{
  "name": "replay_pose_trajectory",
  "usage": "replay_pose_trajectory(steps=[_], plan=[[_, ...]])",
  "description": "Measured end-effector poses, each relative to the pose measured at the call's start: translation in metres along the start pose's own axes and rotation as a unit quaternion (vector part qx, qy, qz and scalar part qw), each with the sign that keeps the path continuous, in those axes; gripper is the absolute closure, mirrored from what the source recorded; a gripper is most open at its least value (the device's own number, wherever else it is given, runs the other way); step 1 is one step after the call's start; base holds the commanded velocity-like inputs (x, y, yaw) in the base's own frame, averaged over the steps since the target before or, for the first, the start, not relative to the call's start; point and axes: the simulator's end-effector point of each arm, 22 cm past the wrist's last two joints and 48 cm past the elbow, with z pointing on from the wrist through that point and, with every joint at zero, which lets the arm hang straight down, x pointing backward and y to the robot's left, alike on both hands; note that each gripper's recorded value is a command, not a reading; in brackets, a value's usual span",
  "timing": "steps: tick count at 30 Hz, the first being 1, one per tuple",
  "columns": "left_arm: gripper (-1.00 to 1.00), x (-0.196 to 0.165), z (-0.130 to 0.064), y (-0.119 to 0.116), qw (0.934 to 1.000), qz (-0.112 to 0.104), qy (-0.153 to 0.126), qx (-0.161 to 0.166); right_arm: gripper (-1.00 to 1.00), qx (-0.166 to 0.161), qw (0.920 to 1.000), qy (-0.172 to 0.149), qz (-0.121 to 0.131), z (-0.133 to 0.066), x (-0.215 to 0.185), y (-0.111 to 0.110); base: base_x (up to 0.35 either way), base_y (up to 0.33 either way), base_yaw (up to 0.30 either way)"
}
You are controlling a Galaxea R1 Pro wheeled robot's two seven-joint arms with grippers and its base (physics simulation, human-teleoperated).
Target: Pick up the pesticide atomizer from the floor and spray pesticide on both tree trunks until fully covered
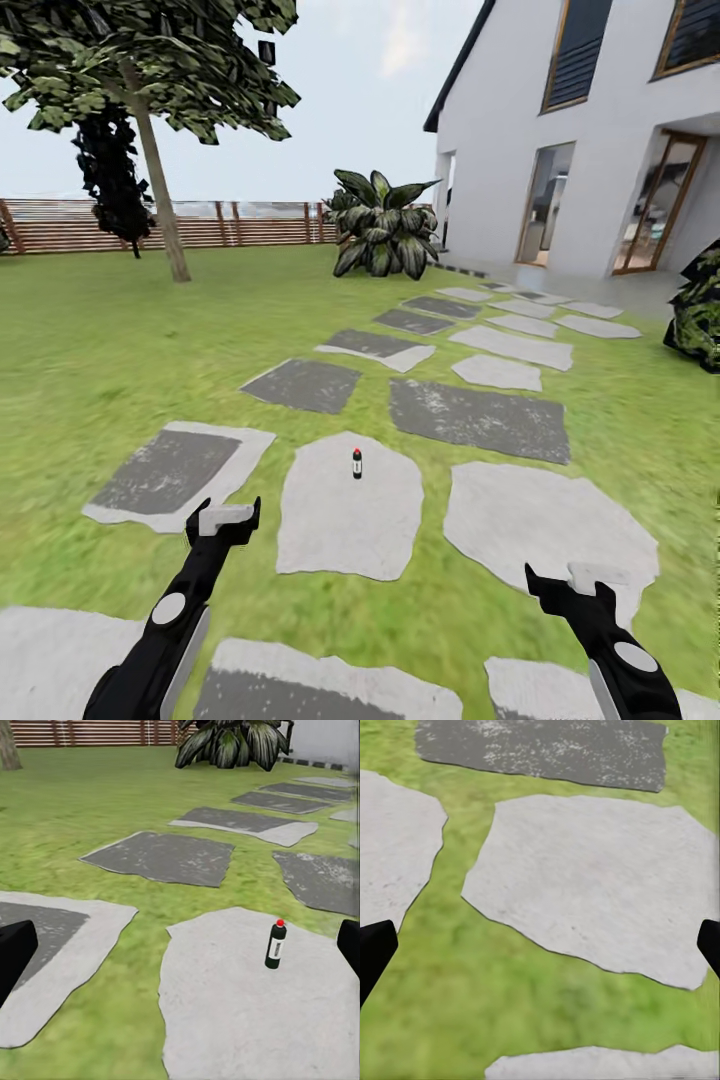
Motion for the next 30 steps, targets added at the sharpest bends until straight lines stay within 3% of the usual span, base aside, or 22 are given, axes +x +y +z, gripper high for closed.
replay_pose_trajectory(steps=[22, 30], plan=[[-1.0, 0.0001, 0.0, 0.0, 1.0, 0.0, 0.0, 0.0, -1.0, 0.0, 1.0, 0.0, 0.0, 0.0, 0.0, 0.0, 0.116, 0.293, -0.273], [-1.0, -0.0002, 0.0, -0.0001, 1.0, 0.001, 0.0, 0.0, -1.0, 0.002, 1.0, -0.001, -0.001, -0.0001, -0.0008, -0.0007, 0.083, 0.301, -0.037]])
